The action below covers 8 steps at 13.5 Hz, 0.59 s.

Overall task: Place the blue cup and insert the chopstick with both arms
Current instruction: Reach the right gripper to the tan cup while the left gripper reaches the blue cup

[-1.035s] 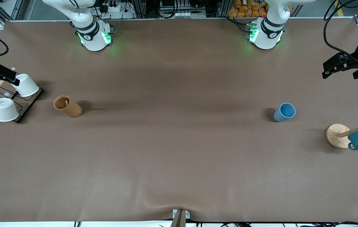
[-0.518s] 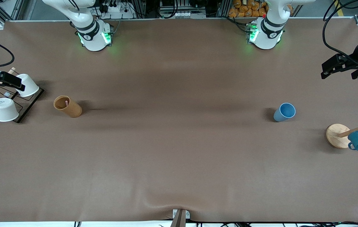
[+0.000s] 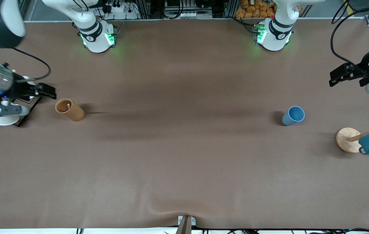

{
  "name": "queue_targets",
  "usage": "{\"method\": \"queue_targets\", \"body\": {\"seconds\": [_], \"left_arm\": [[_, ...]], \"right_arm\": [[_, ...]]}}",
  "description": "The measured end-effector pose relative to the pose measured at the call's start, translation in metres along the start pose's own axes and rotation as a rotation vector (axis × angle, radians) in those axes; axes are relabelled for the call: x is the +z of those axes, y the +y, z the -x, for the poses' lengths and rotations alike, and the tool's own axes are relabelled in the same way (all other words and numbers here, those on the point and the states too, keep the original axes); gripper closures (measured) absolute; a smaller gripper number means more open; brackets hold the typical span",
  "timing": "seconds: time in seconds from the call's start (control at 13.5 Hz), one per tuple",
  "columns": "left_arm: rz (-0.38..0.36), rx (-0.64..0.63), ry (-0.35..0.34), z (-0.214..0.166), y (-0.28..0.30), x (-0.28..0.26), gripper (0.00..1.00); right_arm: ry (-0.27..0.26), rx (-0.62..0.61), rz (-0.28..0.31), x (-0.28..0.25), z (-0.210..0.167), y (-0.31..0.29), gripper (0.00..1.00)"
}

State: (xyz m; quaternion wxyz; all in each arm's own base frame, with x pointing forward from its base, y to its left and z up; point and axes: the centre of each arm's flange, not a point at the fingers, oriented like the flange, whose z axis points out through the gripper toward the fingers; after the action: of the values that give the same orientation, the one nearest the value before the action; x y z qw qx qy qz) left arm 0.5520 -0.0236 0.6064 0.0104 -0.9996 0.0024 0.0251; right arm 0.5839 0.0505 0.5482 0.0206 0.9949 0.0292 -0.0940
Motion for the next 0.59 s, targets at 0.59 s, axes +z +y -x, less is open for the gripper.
{"method": "queue_targets", "body": {"seconds": [0.59], "left_arm": [[0.003,-0.028,0.000,-0.010,-0.017,0.152,0.00]], "right_arm": [[-0.107,-0.023,0.194,0.091,-0.047,-0.020,0.00]]}}
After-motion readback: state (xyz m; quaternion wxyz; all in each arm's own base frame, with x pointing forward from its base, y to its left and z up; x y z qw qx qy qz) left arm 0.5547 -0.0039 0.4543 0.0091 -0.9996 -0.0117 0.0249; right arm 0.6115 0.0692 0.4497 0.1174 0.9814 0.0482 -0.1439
